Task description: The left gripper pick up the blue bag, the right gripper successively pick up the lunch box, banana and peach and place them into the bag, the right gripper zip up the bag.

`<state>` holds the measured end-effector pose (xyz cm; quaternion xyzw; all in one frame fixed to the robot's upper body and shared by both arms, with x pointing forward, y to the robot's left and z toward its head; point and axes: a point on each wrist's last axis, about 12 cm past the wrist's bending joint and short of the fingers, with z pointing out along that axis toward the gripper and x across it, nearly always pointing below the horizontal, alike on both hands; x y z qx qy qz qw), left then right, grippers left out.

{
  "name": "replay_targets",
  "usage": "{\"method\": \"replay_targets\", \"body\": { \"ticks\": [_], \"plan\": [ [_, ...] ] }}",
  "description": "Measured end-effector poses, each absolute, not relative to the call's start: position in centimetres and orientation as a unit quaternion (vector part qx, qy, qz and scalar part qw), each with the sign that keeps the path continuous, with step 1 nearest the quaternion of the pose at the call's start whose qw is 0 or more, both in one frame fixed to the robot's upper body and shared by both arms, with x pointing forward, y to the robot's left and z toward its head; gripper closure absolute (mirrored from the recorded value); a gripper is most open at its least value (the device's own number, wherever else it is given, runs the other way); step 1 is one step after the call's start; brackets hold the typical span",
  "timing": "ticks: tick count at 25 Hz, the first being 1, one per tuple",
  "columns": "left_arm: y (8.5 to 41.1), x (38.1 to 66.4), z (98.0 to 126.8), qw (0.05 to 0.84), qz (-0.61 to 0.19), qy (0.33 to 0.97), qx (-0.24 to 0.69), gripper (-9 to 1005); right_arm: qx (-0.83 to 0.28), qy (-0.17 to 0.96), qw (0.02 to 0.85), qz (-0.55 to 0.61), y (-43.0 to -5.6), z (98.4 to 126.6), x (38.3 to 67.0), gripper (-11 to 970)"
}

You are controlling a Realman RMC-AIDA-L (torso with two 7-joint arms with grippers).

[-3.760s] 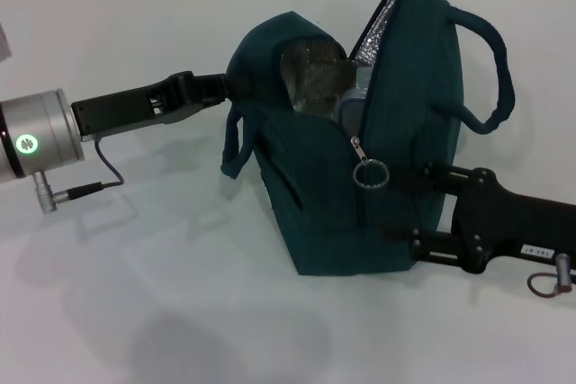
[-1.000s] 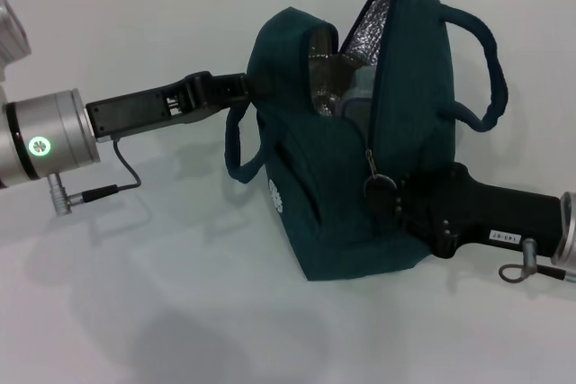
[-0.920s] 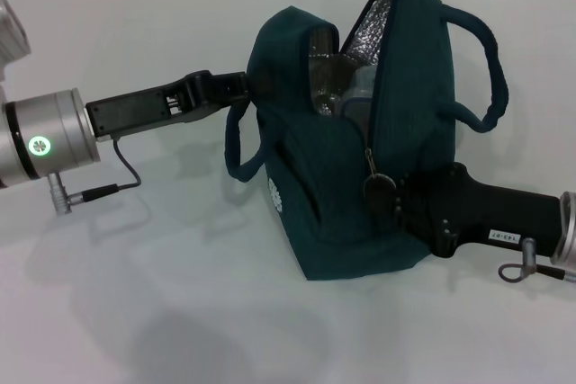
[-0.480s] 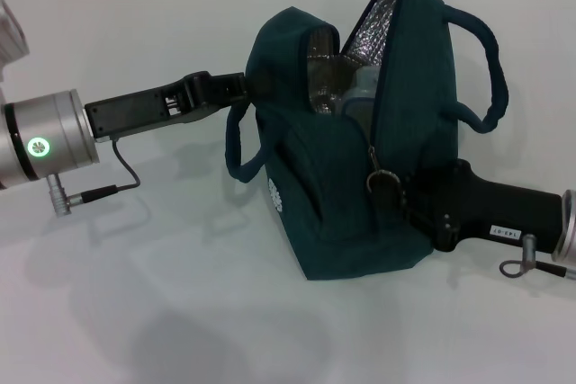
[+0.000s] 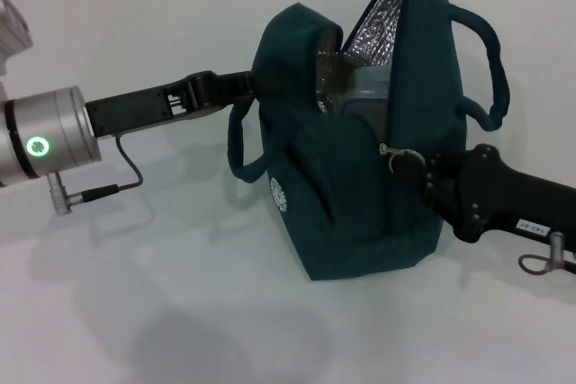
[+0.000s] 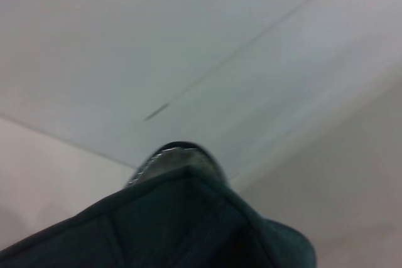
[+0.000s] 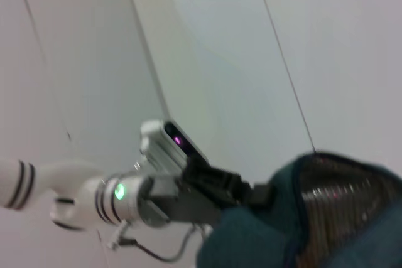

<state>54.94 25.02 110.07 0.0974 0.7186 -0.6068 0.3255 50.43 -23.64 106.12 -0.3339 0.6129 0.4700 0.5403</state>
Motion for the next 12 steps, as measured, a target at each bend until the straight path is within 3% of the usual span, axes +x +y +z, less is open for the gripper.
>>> {"method": "replay_targets", "body": {
  "ticks": [9,12],
  "plan": [
    [25.0,54.5,111.1,0.395,-0.614,0.667,0.149,785,-0.353,0.580,0.555,0.481,-23.5,107.3,50.5,952],
    [25.1,54.5,110.9,0.405,-0.606,0.668,0.151,721,-0.355,0.577,0.560,0.477,-23.5,107.6,50.8,952]
  ]
}}
